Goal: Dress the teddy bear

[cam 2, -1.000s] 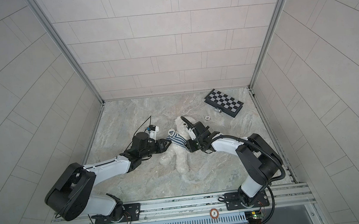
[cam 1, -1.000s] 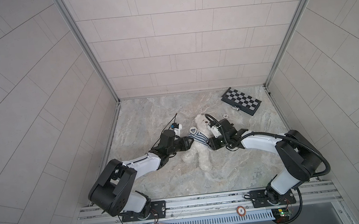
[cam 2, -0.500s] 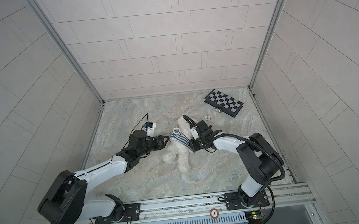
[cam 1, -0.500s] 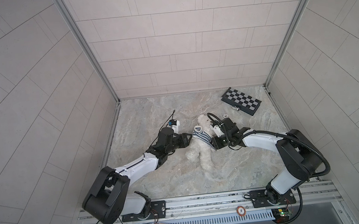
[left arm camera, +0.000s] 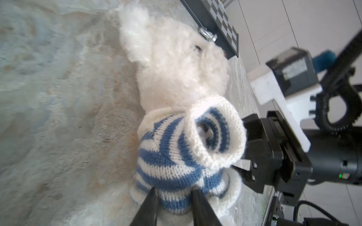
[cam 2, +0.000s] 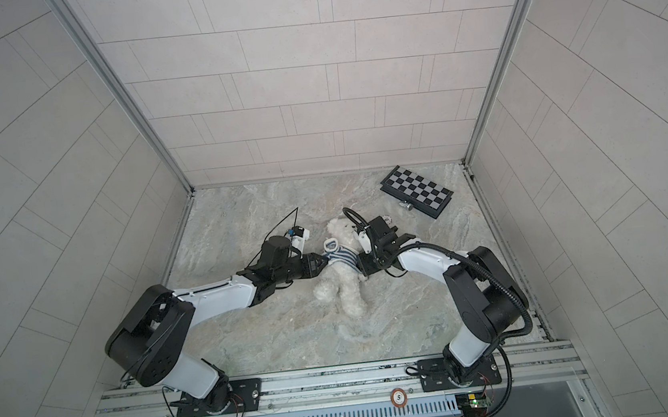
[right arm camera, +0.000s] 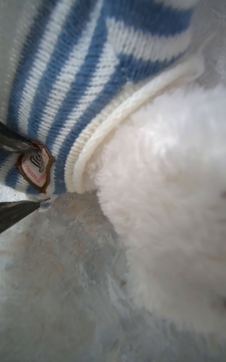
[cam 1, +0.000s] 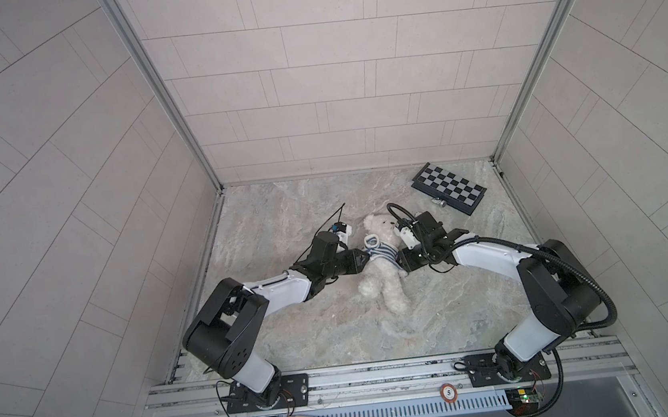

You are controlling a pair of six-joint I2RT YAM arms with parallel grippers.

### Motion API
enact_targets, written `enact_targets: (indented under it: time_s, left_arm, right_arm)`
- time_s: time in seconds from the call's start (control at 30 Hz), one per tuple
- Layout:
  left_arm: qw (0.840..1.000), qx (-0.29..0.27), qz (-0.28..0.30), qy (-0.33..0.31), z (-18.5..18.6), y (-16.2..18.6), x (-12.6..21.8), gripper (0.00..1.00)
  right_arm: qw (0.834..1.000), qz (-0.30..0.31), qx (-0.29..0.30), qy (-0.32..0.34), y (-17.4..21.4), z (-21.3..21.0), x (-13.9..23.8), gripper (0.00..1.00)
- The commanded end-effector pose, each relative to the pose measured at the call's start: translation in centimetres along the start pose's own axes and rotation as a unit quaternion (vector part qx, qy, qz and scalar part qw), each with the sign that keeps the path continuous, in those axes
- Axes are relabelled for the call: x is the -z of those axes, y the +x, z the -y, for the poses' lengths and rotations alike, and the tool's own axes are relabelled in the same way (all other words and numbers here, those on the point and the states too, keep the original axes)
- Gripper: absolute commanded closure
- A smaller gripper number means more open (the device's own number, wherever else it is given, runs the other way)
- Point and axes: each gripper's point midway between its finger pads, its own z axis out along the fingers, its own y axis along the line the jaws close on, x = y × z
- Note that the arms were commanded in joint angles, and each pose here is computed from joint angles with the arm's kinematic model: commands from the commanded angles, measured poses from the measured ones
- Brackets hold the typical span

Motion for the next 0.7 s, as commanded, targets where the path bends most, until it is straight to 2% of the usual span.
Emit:
enact_targets:
  time_s: [0.0, 0.1, 0.23, 0.37, 0.5, 0.67]
  left_arm:
    - [1.000, 0.007, -0.002, 0.020, 1.4, 1.0, -0.5, 0.73]
    - [1.000, 0.019, 0.000, 0.024, 1.8, 2.2, -0.2, 0.76]
    - [0.999, 0.029, 0.006, 0.032, 2.3, 3.2, 0.1, 0.81]
    - [0.999, 0.034, 0.014, 0.033, 2.2, 3.2, 0.0, 0.86]
    - [0.998, 0.037, 0.018, 0.045, 2.7, 3.0, -0.2, 0.94]
    - [0.997, 0.038, 0.019, 0.057, 3.1, 3.1, -0.1, 0.96]
  right_arm:
    - [1.000, -0.001, 0.015, 0.015, -0.1, 0.5, 1.3, 0.55]
    - [0.999, 0.013, 0.021, 0.023, -0.6, 0.4, 2.9, 0.52]
    - [0.997, 0.051, 0.033, 0.041, -1.1, 0.3, 6.8, 0.44]
    - [0.995, 0.085, 0.053, 0.030, -0.6, -1.6, 9.5, 0.40]
    - [0.992, 0.108, 0.059, 0.017, 0.6, -4.4, 10.7, 0.37]
    - [0.991, 0.119, 0.064, -0.005, 2.7, -8.1, 10.7, 0.36]
